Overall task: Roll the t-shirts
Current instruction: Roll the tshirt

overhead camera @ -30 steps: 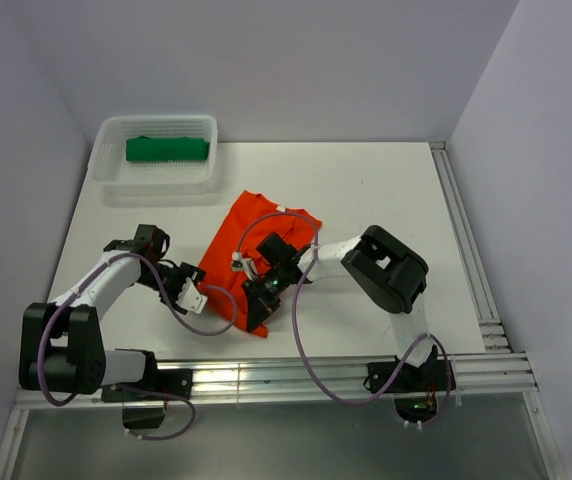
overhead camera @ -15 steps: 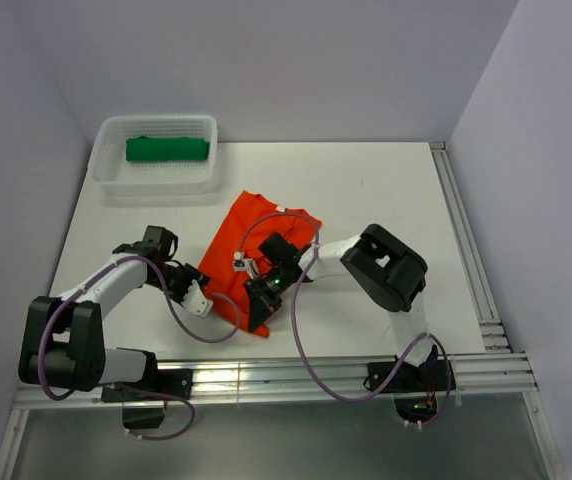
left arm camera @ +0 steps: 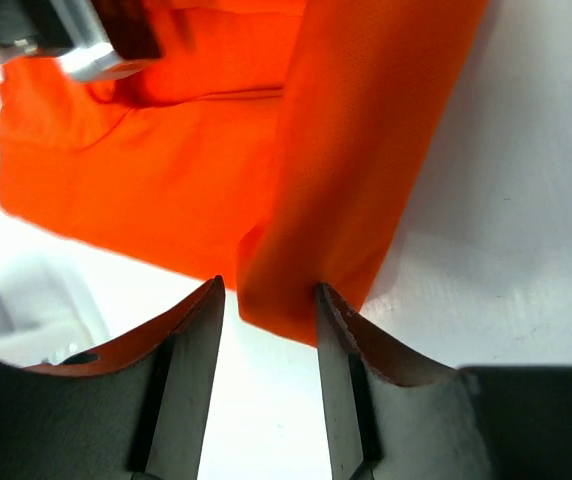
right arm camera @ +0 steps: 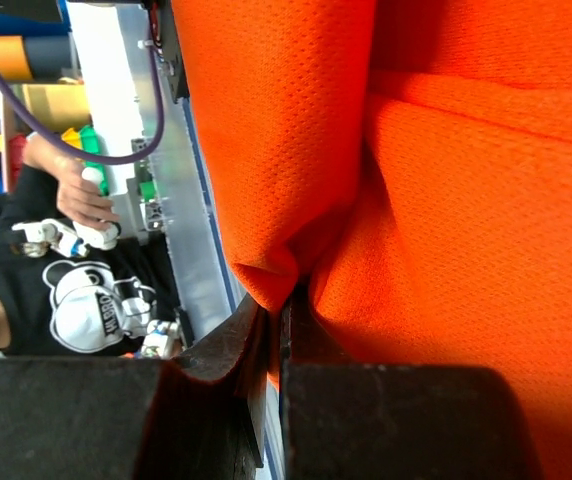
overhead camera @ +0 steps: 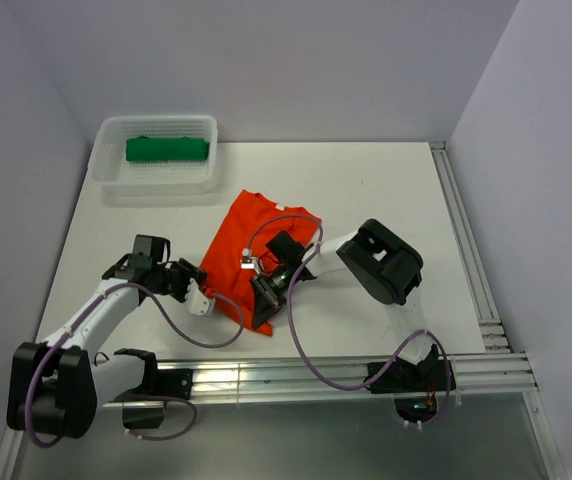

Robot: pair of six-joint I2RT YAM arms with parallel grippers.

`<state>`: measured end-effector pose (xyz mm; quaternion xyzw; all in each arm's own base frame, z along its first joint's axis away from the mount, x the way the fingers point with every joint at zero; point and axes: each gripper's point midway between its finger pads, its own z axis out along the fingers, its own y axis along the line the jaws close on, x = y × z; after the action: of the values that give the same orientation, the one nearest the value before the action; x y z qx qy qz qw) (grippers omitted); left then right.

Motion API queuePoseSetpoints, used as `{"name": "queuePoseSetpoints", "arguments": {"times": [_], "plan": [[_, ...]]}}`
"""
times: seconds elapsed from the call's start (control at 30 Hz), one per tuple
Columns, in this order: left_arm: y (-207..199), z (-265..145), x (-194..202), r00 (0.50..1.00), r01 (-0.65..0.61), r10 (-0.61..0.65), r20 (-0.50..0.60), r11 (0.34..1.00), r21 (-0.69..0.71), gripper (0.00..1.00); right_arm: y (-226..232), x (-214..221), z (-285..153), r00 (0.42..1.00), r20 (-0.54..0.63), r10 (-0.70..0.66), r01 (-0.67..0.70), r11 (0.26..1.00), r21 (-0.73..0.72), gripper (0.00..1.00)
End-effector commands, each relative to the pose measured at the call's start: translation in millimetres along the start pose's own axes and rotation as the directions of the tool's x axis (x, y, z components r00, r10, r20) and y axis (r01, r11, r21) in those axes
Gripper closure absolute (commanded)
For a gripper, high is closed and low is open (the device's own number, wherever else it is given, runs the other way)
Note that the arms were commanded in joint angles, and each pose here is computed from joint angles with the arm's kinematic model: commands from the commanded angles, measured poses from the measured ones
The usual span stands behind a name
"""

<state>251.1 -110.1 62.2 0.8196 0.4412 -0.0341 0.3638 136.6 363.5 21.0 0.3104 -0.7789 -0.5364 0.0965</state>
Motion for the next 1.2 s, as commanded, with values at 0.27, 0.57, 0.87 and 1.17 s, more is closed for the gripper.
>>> {"name": "queuePoseSetpoints", "arguments": {"times": [0.27, 0.57, 0.87, 1.17], "plan": [[-8, -21, -22, 1.0, 0.013, -0.014, -0.009, 0.991, -0.132, 0.43, -29, 5, 2, 0.997, -0.009, 0.072, -0.072, 0.995, 0.07, 1.0], [-19, -13, -20, 1.0, -0.025, 0.025, -0.002, 0.995, -0.097, 0.32, -30, 7, 3, 0.996, -0.008, 0.093, -0.092, 0.994, 0.064, 1.0], [-31, 6, -9, 0.999, -0.029, 0.028, -0.015, 0.996, -0.089, 0.32, -32, 10, 3, 0.995, -0.009, 0.1, -0.099, 0.994, 0.051, 1.0], [-18, 12, 3, 0.999, 0.014, -0.017, -0.044, 0.998, -0.065, 0.58, -31, 13, 3, 0.995, -0.006, 0.097, -0.097, 0.995, 0.037, 1.0]]}}
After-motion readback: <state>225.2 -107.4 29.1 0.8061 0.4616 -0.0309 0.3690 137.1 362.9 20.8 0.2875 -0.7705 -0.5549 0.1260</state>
